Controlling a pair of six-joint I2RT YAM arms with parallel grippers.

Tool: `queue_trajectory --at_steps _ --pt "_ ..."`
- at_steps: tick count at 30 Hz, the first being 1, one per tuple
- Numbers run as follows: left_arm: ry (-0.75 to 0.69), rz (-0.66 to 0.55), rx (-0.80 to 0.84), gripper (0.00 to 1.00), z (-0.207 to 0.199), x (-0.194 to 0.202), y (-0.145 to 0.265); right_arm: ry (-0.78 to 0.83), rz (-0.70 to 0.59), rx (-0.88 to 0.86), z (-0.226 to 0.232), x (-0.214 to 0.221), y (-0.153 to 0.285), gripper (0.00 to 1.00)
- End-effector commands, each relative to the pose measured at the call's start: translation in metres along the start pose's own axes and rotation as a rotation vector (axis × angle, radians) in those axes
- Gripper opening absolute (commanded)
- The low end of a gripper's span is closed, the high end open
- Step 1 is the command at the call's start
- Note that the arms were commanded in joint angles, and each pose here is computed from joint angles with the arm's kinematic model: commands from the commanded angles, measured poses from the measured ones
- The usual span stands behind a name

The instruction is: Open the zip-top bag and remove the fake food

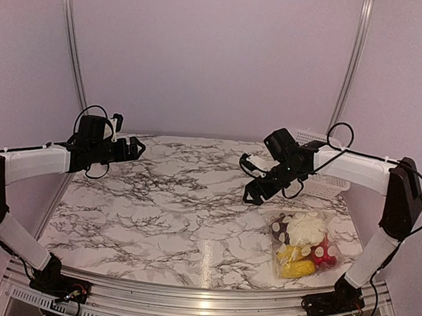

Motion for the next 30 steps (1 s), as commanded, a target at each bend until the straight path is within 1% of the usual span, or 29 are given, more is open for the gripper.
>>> queue_trajectory --at_steps 1,7,12,18,19,24,26,30 --pt "-0.019 0.057 0.025 0.99 -0.002 0.014 -0.006 0.037 0.128 0.113 -0.004 0.012 -0.009 0.85" --pt "-0.019 0.069 0.023 0.99 -0.002 0.015 -0.008 0.037 0.245 0.171 -0.01 0.025 -0.021 0.83" --pt "-0.02 0.075 0.027 0.99 -0.002 0.016 -0.01 0.037 0.303 0.234 -0.015 0.035 -0.028 0.82" --pt "-0.02 0.077 0.036 0.99 -0.003 0.016 -0.012 0.055 0.341 0.286 -0.017 0.043 -0.037 0.75" --pt "-0.02 0.078 0.038 0.99 -0.003 0.016 -0.013 0.056 0.345 0.292 -0.018 0.044 -0.039 0.72" --pt "-0.018 0.084 0.034 0.99 -0.002 0.018 -0.015 0.075 0.36 0.306 -0.016 0.044 -0.047 0.56" --pt "-0.019 0.09 0.03 0.99 -0.001 0.019 -0.016 0.081 0.354 0.315 -0.014 0.041 -0.049 0.45" --pt "-0.023 0.091 0.032 0.99 -0.001 0.02 -0.016 0.072 0.343 0.348 -0.014 0.034 -0.054 0.01"
Point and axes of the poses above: each gripper's point midway between its finger pads, its own y axis back along the fingers, its own z axis along the line the jaws close on, x = y × z, the point moved 7 cm from there along y, back along the fingers, and after that the axes turned 14 degrees about -y, right-handed, at the moved point
